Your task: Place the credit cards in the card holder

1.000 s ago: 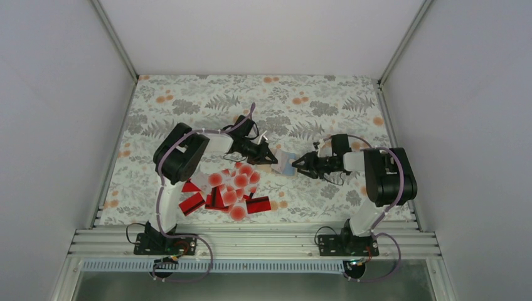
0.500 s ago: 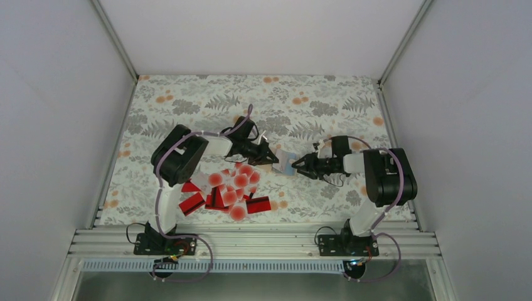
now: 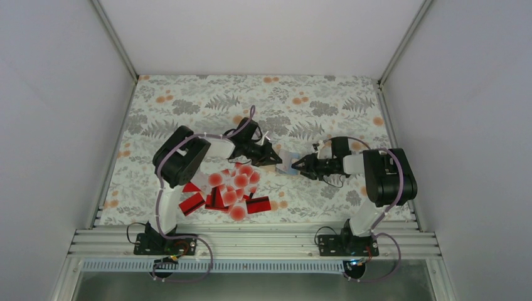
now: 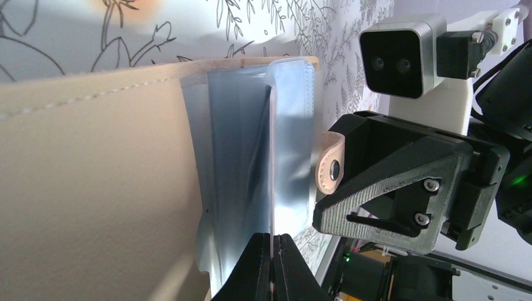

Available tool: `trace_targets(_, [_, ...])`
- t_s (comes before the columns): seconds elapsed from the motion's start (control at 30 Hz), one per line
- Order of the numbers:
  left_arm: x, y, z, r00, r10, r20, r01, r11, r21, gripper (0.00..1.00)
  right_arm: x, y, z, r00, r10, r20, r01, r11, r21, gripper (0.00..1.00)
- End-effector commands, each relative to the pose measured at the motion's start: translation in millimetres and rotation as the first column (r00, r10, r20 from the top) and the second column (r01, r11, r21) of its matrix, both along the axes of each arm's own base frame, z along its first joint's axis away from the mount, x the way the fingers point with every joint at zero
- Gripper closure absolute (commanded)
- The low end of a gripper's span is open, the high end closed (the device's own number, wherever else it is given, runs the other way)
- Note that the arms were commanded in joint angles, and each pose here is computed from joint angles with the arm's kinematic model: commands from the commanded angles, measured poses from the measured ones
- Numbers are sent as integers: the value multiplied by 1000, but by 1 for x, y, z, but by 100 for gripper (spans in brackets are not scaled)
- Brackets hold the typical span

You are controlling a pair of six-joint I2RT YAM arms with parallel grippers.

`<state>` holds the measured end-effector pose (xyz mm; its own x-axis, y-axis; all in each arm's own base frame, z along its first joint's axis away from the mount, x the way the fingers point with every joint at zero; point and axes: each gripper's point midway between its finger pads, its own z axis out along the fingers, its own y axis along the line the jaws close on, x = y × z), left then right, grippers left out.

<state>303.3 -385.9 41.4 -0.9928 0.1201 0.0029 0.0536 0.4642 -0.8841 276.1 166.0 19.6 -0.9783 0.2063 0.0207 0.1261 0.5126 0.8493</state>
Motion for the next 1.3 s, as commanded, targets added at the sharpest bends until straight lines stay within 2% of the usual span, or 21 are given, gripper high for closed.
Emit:
trace_targets(0.0, [1,-2,1,999,32,5,-32,999,-17,98,-49,-21,-60,971,-60,-231,12,979,-203,65])
trace_targets(0.1, [-1,-1,-2,999,44,-8,-44,998,-34,98,-51,-21,-62,970,-61,-233,12,978,-207,66])
trace_targets(0.23, [-3,0,-6,997,68,-34,-70,996,-58,98,-55,-21,-65,969,-61,-241,10,978,-206,76])
trace_targets(0.43, [0,-2,-8,996,80,-34,-82,995,-63,98,-57,-21,-68,967,-58,-247,6,979,-206,84])
trace_targets(0.67, [1,-10,-13,998,59,-34,-61,996,-60,98,-56,-21,-70,966,-58,-252,5,978,-206,88])
trace_targets(0.93, [-3,-14,-21,999,-36,25,35,999,31,97,-47,-22,-63,972,-52,-230,0,975,-222,82])
trace_targets(1.1, [-7,-7,-30,997,-70,40,65,992,112,89,-35,-25,-56,977,-48,-208,-7,967,-255,76])
trace_targets(1.27, [-8,-2,-35,995,-80,53,72,986,150,80,-33,-37,-53,976,-53,-212,-24,938,-345,64])
